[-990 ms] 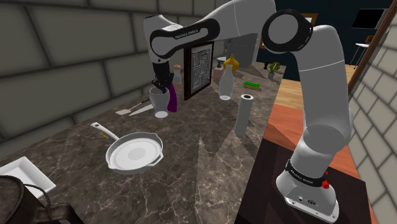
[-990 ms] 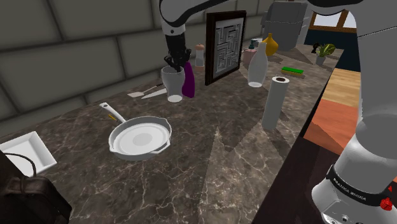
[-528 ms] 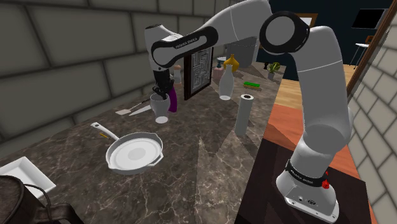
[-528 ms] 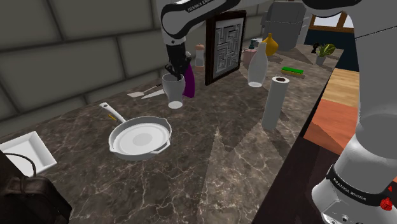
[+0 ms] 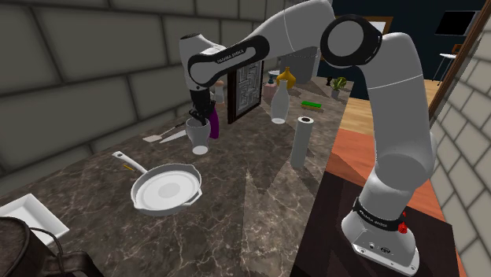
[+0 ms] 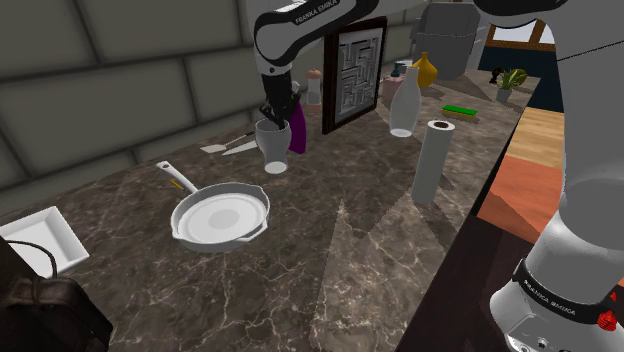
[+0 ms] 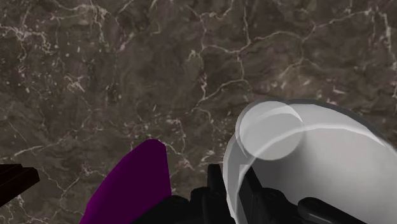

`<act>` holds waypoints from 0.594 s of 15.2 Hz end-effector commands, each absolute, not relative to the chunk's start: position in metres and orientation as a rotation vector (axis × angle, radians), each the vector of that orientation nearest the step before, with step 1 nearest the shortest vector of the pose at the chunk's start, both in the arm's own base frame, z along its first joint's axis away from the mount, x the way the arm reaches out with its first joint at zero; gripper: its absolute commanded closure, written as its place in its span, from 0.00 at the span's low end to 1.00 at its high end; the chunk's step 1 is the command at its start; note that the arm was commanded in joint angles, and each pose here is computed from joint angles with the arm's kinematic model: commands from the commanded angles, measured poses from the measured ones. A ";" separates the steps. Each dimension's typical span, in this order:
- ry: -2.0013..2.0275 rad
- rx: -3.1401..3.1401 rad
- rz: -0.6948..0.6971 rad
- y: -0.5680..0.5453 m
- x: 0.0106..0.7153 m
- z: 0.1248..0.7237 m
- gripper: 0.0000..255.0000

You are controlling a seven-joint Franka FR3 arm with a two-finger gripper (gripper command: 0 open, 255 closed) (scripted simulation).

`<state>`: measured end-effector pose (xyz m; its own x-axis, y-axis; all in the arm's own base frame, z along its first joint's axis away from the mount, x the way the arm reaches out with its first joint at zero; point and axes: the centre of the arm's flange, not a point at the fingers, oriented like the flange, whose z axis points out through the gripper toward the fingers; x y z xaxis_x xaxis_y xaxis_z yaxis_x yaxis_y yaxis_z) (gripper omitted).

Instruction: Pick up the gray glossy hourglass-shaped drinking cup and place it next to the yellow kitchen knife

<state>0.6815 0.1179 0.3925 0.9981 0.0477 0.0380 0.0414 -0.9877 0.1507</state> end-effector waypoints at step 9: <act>0.067 2.990 0.063 0.122 0.680 0.419 0.00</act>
<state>0.6793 0.1209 0.4069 0.9981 0.0477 0.0390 0.0413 -0.9877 0.1507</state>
